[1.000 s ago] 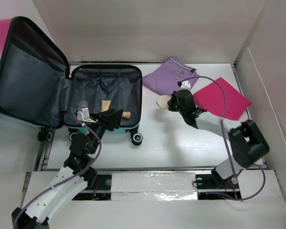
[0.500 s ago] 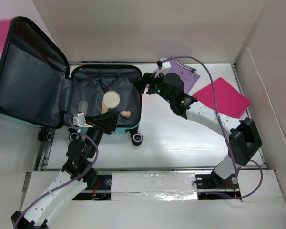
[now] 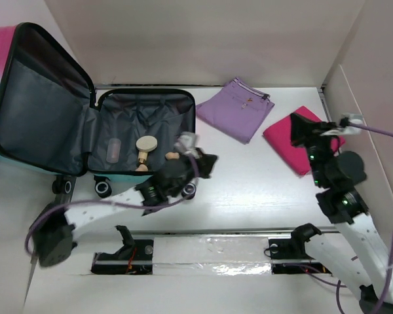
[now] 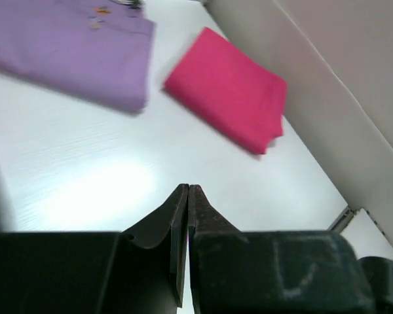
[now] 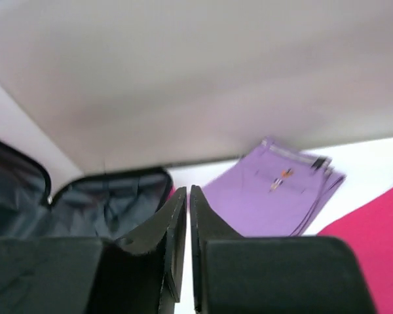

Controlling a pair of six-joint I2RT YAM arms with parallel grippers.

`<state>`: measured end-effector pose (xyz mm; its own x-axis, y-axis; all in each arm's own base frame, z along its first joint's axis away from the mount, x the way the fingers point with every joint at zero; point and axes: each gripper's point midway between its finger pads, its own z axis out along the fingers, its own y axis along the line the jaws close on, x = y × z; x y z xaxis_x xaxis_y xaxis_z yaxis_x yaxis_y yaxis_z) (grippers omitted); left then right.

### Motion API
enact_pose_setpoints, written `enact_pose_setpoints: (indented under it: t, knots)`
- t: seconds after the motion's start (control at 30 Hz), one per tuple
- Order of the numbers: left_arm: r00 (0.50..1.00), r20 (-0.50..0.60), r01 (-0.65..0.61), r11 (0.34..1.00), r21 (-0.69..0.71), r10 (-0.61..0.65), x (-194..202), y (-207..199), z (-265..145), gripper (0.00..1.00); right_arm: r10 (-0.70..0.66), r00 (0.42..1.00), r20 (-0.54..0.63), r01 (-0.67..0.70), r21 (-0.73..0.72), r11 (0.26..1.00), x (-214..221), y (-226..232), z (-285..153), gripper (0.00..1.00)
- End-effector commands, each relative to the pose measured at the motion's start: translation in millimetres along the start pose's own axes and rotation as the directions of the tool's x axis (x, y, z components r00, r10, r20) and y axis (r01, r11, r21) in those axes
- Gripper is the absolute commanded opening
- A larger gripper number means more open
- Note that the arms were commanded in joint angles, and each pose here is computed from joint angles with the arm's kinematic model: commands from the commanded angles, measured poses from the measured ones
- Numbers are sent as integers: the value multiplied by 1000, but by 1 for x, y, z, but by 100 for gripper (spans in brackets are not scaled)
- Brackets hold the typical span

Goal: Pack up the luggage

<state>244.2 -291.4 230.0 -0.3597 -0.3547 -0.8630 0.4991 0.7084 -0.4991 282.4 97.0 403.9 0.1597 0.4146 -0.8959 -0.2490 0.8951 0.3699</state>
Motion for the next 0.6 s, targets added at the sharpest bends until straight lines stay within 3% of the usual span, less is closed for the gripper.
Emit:
enact_pose_setpoints:
  t: [0.0, 0.13, 0.2, 0.27, 0.3, 0.33, 0.37, 0.4, 0.43, 0.57]
  knots:
    - [992, 25, -125, 988, -96, 127, -1, -54, 40, 0, -89, 996, -1, 88, 70, 994, -29, -15, -23, 15]
    - [992, -97, -79, 997, -24, 77, 36, -96, 94, 6, -126, 992, 31, 127, -40, 991, -66, 9, -45, 27]
    - [993, -114, -34, 999, 17, 36, 32, -115, 121, 8, -138, 988, 69, 143, -81, 986, -90, 19, -56, 29]
    - [975, -215, -42, 999, 30, 48, 73, -115, 148, 0, -152, 985, 77, 160, -112, 981, -102, 27, -61, 30]
    - [980, -194, -18, 998, 63, 30, 61, -136, 164, 0, -155, 985, 78, 164, -122, 979, -105, 30, -63, 30]
    - [966, -253, -32, 998, 51, 44, 94, -130, 181, 0, -152, 985, 86, 164, -159, 974, -109, 37, -65, 30]
    - [958, -284, -31, 999, 30, 39, 105, -129, 189, 0, -149, 986, 79, 161, -178, 971, -107, 41, -65, 30]
    - [968, -250, 0, 999, 54, 13, 89, -149, 204, 0, -146, 986, 78, 159, -198, 967, -107, 44, -66, 30]
    - [955, -297, -11, 999, 37, 21, 121, -141, 217, 0, -144, 988, 63, 154, -232, 960, -101, 49, -66, 31]
    - [943, -331, 20, 1000, -12, -23, 151, -141, 249, 0, -152, 988, 22, 153, -273, 950, -83, 52, -66, 32]
